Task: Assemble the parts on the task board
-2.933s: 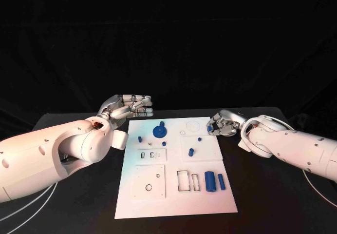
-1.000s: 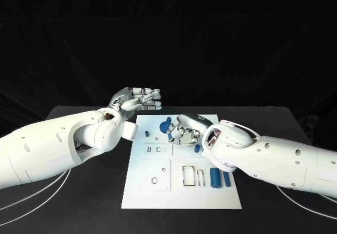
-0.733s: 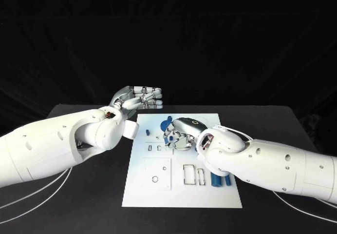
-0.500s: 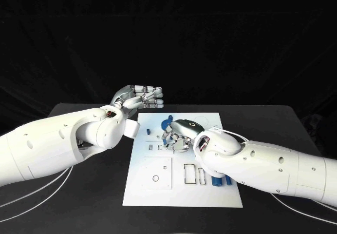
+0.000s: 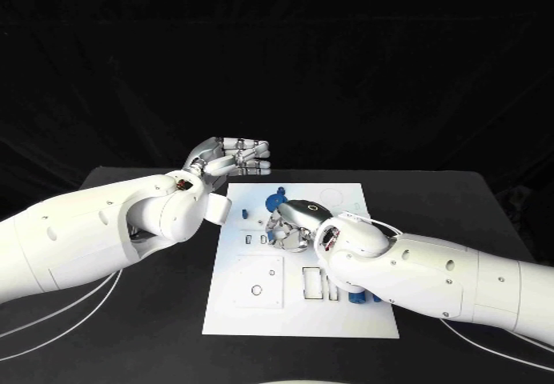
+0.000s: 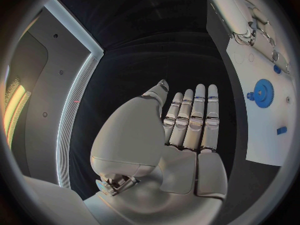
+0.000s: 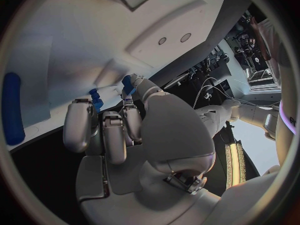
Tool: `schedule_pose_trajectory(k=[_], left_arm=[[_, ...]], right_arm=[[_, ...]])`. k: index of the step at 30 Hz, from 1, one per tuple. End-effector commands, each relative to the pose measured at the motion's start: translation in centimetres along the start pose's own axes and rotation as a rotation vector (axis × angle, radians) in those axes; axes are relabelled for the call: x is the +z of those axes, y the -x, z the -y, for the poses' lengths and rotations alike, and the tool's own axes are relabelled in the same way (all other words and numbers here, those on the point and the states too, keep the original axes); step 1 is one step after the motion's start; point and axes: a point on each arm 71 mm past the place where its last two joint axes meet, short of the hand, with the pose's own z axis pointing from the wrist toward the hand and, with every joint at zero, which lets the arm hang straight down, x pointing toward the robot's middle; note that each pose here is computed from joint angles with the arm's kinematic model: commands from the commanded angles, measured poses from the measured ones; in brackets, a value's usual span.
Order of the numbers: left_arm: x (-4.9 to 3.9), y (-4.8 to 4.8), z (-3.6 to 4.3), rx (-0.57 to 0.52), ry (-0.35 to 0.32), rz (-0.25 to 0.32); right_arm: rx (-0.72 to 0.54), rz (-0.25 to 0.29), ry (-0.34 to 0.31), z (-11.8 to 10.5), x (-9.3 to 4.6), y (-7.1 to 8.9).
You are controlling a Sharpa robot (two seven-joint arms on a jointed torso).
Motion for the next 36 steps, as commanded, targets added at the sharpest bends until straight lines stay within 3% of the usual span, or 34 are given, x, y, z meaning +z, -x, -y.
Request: schedule_pose_trajectory(k=[1, 36], left_arm=[[0.06, -0.25, 0.09, -0.010, -0.006, -0.020], [0.06, -0.24, 0.07, -0.010, -0.004, -0.020]], right_arm=[[-0.017, -0.010, 0.001, 0.00, 0.12, -0.24], [-0.007, -0.035, -0.025, 0.40, 0.55, -0.83]])
